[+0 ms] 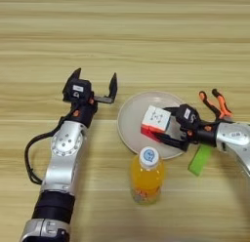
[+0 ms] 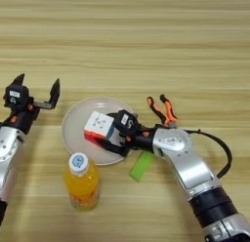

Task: Move the objects on the table

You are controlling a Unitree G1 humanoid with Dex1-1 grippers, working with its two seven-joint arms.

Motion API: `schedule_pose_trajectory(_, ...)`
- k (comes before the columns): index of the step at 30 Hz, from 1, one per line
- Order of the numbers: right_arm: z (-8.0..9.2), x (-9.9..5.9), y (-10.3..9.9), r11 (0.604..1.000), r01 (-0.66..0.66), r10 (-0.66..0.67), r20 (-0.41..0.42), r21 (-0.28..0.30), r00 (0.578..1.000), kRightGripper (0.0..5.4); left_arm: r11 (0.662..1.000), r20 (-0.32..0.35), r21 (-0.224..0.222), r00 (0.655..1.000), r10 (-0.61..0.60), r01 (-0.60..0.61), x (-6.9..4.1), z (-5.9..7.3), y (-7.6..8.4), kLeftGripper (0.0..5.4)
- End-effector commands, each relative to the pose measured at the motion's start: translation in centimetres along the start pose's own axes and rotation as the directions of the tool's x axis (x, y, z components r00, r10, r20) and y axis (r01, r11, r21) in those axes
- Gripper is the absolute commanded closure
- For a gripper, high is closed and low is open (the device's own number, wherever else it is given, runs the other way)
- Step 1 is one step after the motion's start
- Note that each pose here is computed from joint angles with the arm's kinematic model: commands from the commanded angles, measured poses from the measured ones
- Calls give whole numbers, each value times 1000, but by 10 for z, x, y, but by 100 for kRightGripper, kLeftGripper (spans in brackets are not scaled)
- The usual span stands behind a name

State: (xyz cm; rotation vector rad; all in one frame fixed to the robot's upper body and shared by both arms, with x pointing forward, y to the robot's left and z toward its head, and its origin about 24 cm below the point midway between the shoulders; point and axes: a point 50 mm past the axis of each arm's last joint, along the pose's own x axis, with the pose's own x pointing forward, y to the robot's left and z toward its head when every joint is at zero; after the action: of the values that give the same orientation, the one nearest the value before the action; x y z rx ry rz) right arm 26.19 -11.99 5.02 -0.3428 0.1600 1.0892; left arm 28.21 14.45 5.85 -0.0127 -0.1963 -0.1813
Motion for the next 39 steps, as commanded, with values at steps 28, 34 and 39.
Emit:
schedule_pose_trajectory(28,32,-13,-18,998,12,-8,78,-56,997,204,998,49,-7,997,-64,64,1,9,-2,0)
schedule_pose_trajectory(34,45,-29,-32,997,4,3,97,-77,995,204,986,118,-12,980,-162,164,1,27,-1,0)
schedule_pose_trajectory(39,56,-45,-46,995,-1,12,112,-101,994,204,962,170,31,947,-272,271,1,51,13,0)
